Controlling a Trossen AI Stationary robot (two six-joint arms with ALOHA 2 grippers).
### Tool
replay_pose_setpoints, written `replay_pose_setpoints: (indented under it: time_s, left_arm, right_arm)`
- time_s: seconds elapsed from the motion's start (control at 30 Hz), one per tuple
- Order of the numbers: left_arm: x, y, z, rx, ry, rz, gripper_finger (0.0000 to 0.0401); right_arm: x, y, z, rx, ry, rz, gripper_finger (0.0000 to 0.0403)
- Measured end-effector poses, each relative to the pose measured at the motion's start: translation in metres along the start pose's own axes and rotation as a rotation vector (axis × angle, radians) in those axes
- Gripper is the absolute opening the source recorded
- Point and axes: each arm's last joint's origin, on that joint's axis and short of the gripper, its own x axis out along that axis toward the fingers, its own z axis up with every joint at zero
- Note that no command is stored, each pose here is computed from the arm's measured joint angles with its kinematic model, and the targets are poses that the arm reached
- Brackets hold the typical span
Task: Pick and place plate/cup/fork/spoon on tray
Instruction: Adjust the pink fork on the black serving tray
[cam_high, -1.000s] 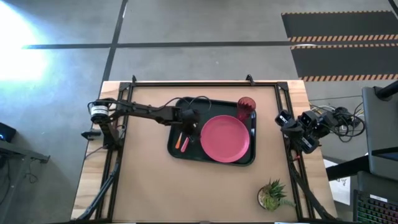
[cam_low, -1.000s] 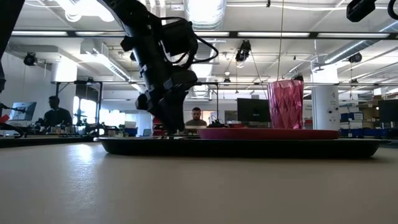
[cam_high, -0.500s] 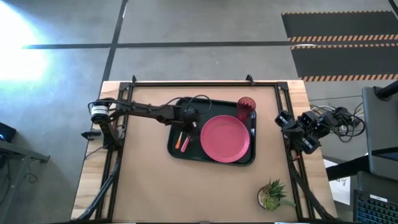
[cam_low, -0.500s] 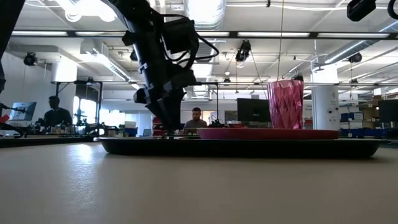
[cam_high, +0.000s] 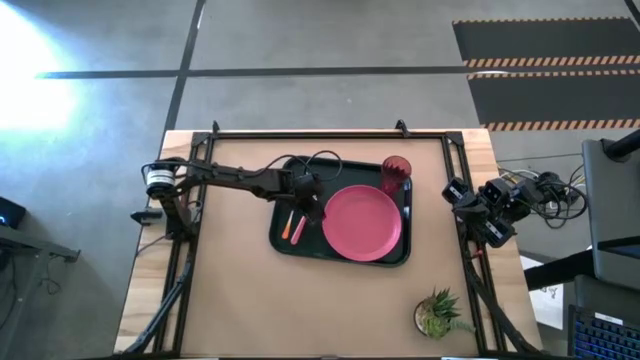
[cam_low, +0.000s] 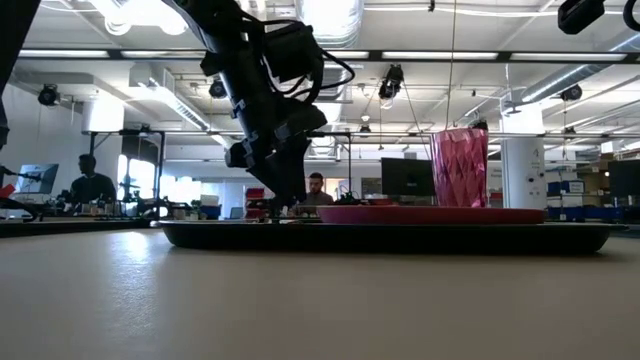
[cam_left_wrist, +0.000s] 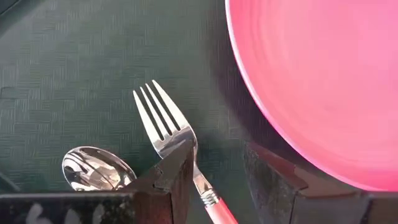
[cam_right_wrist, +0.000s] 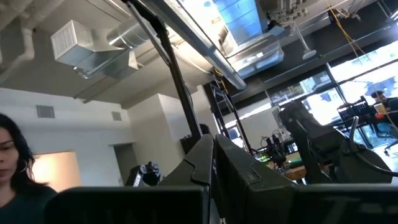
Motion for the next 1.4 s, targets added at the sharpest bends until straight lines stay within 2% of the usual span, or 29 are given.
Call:
replay_pose_setpoints:
  time_s: [0.2, 0.4, 0.93, 1.27, 1.4]
  left_arm:
    - [0.002, 0.002, -0.005, -0.003, 0.035, -0.008, 0.0123]
    - [0.002, 0.001, -0.006, -0.093, 0.049, -0.03, 0.0123]
    - [0.005, 0.006, -0.014, -0.097, 0.081, 0.026, 0.0123]
    - [0.029, 0.007, -0.021, -0.12, 0.141, 0.058, 0.0123]
    - [0.031, 0.005, -0.019, -0.146, 0.118, 0.037, 0.0123]
  right_arm:
    - [0.0, 0.0, 0.0, 0.0, 0.001, 0.0, 0.0009]
    - [0.0, 0.0, 0.0, 0.0, 0.0, 0.0, 0.0009]
    - [0.0, 0.001, 0.0, 0.003, 0.013, 0.043, 0.0009]
    - [0.0, 0.001, 0.0, 0.003, 0.014, 0.046, 0.0009]
    - [0.0, 0.001, 0.0, 0.004, 0.014, 0.046, 0.0009]
